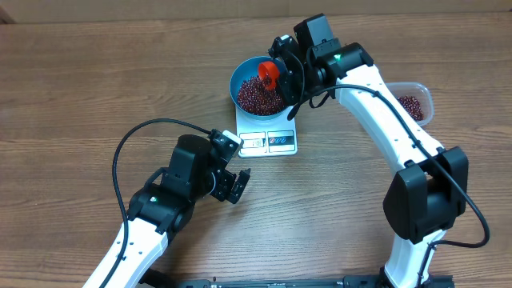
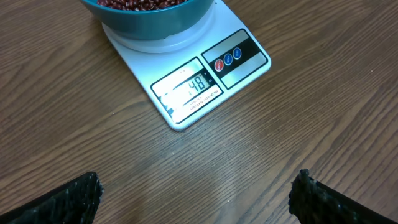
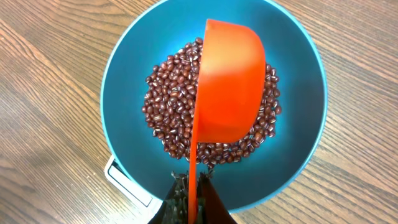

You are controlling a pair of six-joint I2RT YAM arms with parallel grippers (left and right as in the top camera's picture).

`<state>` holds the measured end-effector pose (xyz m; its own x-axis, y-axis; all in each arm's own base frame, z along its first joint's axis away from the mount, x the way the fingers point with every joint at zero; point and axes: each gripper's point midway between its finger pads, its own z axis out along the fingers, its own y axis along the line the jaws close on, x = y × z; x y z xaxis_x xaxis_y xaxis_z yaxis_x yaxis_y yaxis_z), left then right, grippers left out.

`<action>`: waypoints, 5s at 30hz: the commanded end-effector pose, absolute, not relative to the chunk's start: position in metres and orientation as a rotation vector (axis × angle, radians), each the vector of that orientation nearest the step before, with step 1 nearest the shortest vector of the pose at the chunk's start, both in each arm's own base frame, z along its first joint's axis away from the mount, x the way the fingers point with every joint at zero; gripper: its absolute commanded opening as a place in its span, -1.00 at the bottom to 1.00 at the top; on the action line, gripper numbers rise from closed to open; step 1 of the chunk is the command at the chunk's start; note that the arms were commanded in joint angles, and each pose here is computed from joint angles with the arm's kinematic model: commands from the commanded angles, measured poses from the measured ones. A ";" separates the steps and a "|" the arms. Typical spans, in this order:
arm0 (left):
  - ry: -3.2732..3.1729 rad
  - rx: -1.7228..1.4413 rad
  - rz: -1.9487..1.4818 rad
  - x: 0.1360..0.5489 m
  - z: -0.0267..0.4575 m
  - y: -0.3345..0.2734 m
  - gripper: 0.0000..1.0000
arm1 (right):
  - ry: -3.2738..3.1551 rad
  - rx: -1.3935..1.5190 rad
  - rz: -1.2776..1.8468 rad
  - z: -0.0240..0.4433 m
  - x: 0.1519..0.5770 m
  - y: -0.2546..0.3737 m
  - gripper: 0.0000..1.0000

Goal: Scoop item into bowl and weigh 150g on scale
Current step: 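Tilt the scoop with the right gripper to pour beans into the bowl, then hold the scoop over the bowl and shake small amounts of beans in, then carry the scoop with the right gripper back over the bean tub, then lower the red scoop into the tub and release it from the right gripper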

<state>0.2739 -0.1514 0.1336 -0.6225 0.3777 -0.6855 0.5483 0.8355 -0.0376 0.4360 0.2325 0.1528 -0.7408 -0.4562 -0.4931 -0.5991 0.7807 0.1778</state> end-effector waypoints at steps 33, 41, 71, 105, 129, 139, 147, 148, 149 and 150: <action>2.326 0.657 -0.312 0.274 0.131 -0.149 0.99 | 2.467 -0.837 0.364 0.181 0.436 0.239 -0.93; 2.326 0.657 -0.312 0.274 0.131 -0.149 0.99 | 2.494 -0.818 0.387 0.179 0.435 0.230 -0.92; 2.326 0.657 -0.312 0.274 0.131 -0.149 1.00 | 2.498 -0.811 0.273 0.176 0.440 0.221 -0.93; 2.326 0.657 -0.312 0.274 0.131 -0.149 0.99 | 2.327 -0.732 1.076 0.234 0.424 0.213 -0.93; 2.326 0.657 -0.312 0.274 0.131 -0.149 0.99 | 2.553 -0.101 0.760 0.261 0.379 -0.004 -0.93; 2.326 0.657 -0.312 0.274 0.131 -0.149 0.99 | 2.805 0.378 0.229 0.197 0.371 -0.065 -0.93; 2.326 0.657 -0.312 0.274 0.131 -0.149 0.99 | 2.811 0.476 -0.100 0.176 0.374 -0.073 -0.93; 2.326 0.657 -0.312 0.274 0.131 -0.149 0.99 | 2.807 0.467 -0.130 0.177 0.375 -0.072 -0.93; 2.326 0.657 -0.312 0.274 0.131 -0.149 0.99 | 2.803 0.458 -0.157 0.177 0.376 -0.071 -0.93; 2.326 0.657 -0.312 0.274 0.131 -0.149 0.99 | 2.800 0.447 -0.187 0.178 0.377 -0.070 -0.93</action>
